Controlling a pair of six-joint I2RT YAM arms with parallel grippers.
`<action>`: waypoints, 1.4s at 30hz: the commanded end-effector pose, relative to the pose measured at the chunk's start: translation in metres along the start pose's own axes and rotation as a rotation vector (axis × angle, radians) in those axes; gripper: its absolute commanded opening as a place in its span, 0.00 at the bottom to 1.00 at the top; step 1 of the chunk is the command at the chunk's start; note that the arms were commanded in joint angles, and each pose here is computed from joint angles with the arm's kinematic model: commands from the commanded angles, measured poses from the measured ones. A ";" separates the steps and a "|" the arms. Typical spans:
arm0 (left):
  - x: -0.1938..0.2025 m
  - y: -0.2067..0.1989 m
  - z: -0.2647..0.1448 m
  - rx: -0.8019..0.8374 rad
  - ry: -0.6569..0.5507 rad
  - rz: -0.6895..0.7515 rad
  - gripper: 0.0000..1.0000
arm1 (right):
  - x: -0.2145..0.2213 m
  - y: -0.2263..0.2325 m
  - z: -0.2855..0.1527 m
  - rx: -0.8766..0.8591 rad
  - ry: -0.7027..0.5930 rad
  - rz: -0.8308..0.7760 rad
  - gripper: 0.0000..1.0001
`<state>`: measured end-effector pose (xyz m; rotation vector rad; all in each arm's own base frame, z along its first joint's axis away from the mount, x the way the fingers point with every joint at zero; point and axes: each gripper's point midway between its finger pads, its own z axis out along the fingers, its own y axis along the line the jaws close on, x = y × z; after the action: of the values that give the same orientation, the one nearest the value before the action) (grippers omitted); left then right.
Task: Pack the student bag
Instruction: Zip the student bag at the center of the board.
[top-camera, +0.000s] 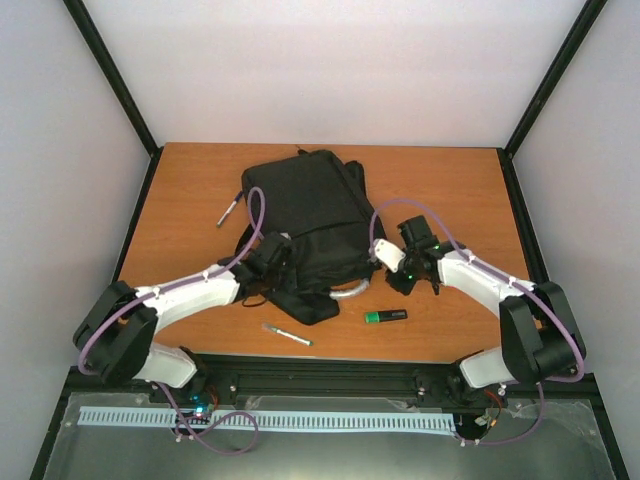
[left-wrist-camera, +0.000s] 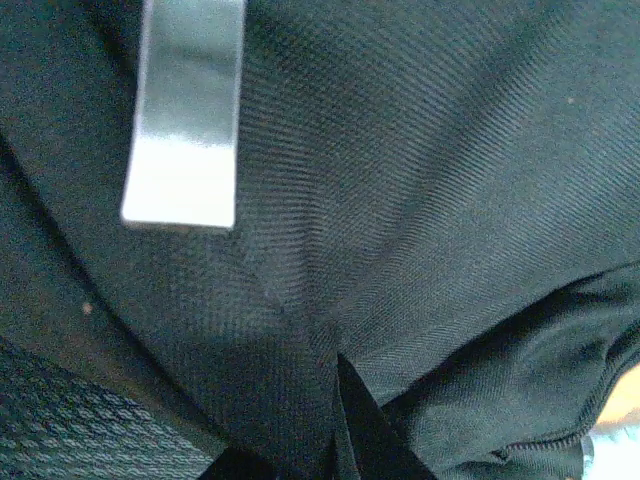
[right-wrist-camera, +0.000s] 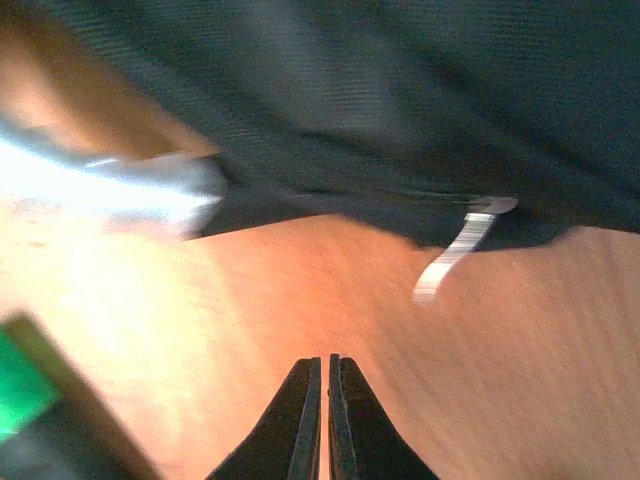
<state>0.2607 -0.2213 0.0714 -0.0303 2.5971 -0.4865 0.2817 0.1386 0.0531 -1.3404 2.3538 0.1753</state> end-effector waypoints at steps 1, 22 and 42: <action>-0.066 0.009 0.001 -0.049 -0.132 -0.009 0.04 | -0.020 0.033 -0.003 -0.044 -0.032 -0.034 0.03; -0.059 -0.015 -0.054 0.150 -0.113 -0.185 0.78 | -0.056 -0.042 -0.005 -0.057 -0.182 0.231 0.49; -0.042 -0.041 -0.022 0.211 -0.009 -0.184 0.75 | -0.078 -0.040 0.038 -0.247 -0.188 0.113 0.44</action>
<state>0.2795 -0.2377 0.1125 -0.2077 2.5706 -0.7703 0.3664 0.1775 0.0507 -1.1494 2.3819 0.5137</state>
